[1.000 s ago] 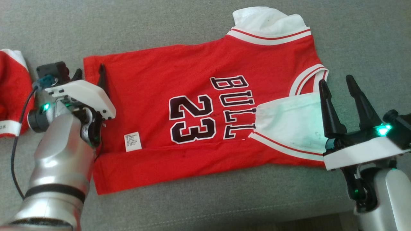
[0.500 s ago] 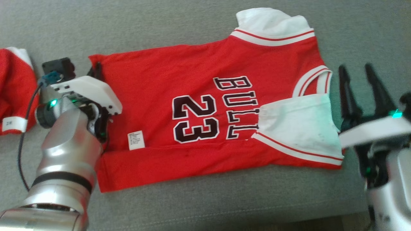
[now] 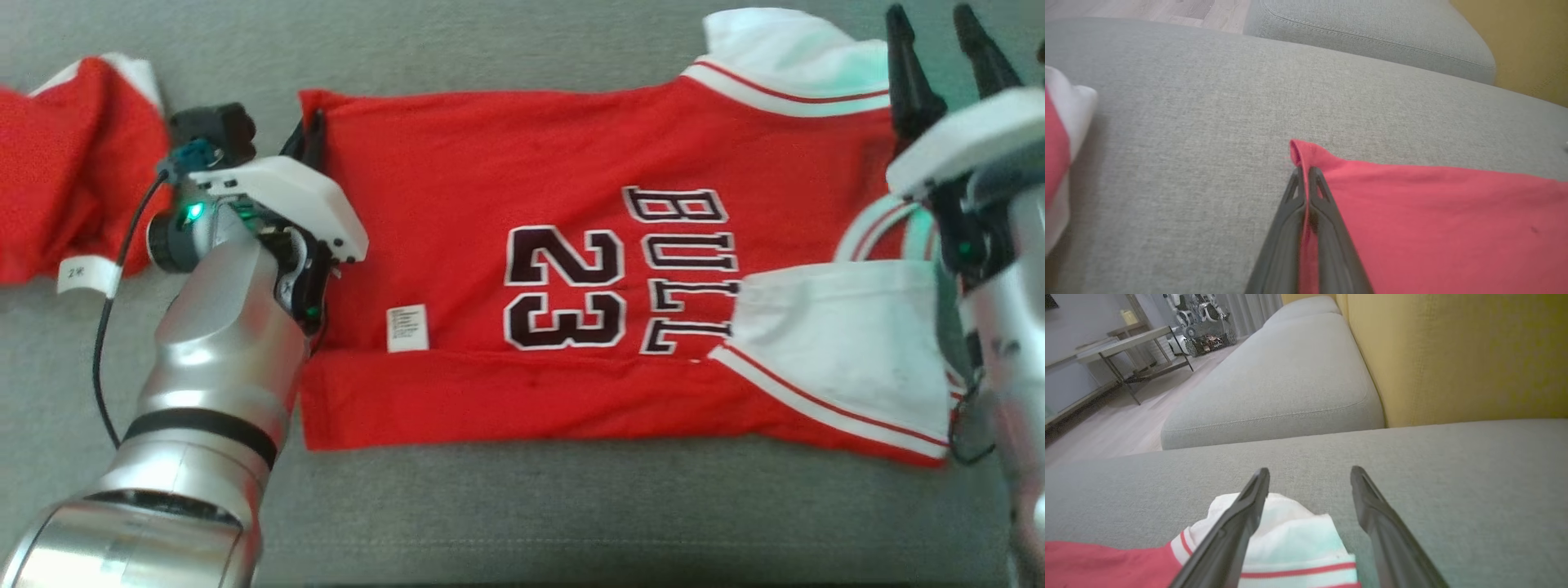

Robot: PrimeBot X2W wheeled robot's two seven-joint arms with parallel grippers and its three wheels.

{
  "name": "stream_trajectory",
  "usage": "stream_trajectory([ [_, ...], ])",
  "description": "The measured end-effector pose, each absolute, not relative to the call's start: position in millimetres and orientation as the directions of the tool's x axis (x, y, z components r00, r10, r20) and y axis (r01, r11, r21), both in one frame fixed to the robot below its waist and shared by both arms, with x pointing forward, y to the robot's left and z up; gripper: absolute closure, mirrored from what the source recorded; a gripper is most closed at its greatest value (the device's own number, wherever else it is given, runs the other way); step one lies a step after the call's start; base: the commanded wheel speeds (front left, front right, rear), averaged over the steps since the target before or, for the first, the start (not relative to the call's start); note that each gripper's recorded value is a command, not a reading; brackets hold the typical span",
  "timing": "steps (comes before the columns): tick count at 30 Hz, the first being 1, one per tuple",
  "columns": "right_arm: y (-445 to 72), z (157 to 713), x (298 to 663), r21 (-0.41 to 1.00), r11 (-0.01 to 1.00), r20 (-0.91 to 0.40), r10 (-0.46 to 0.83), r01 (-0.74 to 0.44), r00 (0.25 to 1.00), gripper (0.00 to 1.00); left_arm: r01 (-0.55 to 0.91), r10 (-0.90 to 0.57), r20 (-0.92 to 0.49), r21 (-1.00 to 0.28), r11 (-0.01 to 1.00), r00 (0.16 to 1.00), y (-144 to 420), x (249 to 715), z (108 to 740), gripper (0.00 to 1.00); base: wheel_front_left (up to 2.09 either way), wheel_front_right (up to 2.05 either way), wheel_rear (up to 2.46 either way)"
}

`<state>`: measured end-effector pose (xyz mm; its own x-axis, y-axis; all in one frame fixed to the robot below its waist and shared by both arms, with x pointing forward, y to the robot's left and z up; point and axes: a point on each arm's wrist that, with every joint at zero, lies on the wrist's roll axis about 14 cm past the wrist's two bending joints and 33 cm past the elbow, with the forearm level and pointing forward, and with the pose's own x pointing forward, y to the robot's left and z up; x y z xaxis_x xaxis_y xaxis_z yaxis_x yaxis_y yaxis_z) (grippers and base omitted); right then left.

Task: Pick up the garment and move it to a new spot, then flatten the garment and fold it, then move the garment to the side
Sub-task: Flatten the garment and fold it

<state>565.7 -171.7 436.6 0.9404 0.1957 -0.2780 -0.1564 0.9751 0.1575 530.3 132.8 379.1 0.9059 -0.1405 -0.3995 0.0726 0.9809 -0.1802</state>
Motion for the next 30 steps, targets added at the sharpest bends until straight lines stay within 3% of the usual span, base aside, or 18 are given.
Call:
stream_trajectory([
  [4, -162.1, 411.0, 579.9, 0.131, 0.976, -0.388, 0.211, -0.173, 0.897, 0.00, 0.083, -0.145, -0.379, -0.174, 0.981, 0.914, 139.0, 530.9, 383.5, 1.00, 0.00, 0.00, 0.00],
  [17, -157.5, 363.3, 579.5, 0.058, 0.977, -0.642, 0.193, -0.204, 0.742, 0.00, 0.110, -0.174, -0.350, -0.194, 0.975, 0.920, 126.6, 531.8, 388.9, 1.00, 0.00, 0.00, 0.00],
  [18, -157.4, 363.2, 581.4, 0.056, 0.977, -0.646, 0.192, -0.206, 0.739, 0.20, 0.111, -0.176, -0.350, -0.198, 0.974, 0.920, 124.9, 532.6, 387.7, 1.00, 0.00, 0.00, 0.00],
  [20, -156.6, 363.1, 583.7, 0.068, 0.978, -0.646, 0.195, -0.199, 0.738, 1.00, 0.116, -0.183, -0.357, -0.200, 0.973, 0.916, 121.1, 532.5, 384.1, 1.00, 0.00, 0.00, 0.00],
  [24, -152.7, 363.9, 584.0, 0.089, 0.976, -0.637, 0.209, -0.198, 0.742, 1.00, 0.115, -0.184, -0.360, -0.205, 0.972, 0.915, 117.7, 533.6, 382.2, 1.00, 0.00, 0.00, 0.00],
  [30, -149.0, 385.8, 591.8, 0.098, 0.971, -0.541, 0.236, -0.218, 0.807, 1.00, 0.111, -0.181, -0.346, -0.213, 0.971, 0.920, 114.6, 536.7, 387.8, 1.00, 0.00, 0.00, 0.00],
])
